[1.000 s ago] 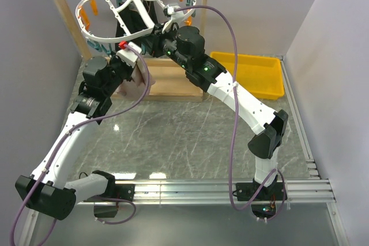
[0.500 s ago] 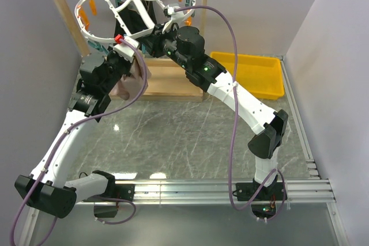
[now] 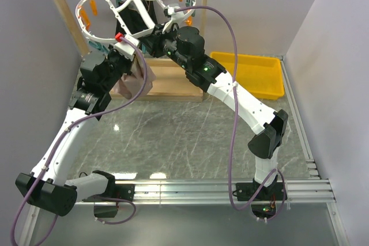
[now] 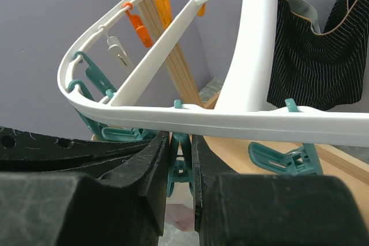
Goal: Clip the underwear to the hanger
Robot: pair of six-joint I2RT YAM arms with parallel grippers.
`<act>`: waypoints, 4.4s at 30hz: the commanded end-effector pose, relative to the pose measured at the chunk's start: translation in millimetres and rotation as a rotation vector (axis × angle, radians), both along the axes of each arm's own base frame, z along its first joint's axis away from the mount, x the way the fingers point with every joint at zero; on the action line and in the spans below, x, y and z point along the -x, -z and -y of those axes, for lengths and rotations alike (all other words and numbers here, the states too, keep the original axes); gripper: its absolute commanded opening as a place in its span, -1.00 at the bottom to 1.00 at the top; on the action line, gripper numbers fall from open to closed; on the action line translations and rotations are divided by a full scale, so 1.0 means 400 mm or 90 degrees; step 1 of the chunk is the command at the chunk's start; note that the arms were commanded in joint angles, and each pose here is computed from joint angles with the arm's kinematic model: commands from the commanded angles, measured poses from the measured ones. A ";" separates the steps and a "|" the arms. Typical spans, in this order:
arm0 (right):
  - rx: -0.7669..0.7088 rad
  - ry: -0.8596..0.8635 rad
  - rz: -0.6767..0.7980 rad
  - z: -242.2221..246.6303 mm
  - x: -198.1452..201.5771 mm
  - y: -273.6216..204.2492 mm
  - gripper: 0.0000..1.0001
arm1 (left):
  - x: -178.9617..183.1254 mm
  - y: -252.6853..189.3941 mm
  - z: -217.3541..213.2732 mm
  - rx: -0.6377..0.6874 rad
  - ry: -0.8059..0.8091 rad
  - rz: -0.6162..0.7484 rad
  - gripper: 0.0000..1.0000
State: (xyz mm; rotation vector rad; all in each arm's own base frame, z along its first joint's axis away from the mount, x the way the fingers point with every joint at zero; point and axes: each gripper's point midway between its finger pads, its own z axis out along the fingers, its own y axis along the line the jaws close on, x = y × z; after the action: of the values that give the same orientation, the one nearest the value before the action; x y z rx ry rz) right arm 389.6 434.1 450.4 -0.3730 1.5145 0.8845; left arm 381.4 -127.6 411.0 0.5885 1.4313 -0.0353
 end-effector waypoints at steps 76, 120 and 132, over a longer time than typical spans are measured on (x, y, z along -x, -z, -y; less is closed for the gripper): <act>-0.081 -0.006 -0.003 0.057 0.011 -0.049 0.37 | 0.006 -0.097 0.033 0.061 0.041 -0.005 -0.99; 0.166 0.055 0.068 0.566 0.309 0.135 0.87 | 0.272 0.071 -0.010 0.147 0.052 -0.268 0.99; 0.183 0.193 0.070 0.774 0.336 0.250 0.96 | 0.288 0.195 -0.158 0.141 -0.115 -0.262 0.99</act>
State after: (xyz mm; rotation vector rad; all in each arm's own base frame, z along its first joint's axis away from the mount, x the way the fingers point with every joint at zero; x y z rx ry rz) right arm 260.0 136.2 347.1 -0.3931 1.5863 0.4367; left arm 267.7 -76.4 322.4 0.3369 1.8912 -0.2270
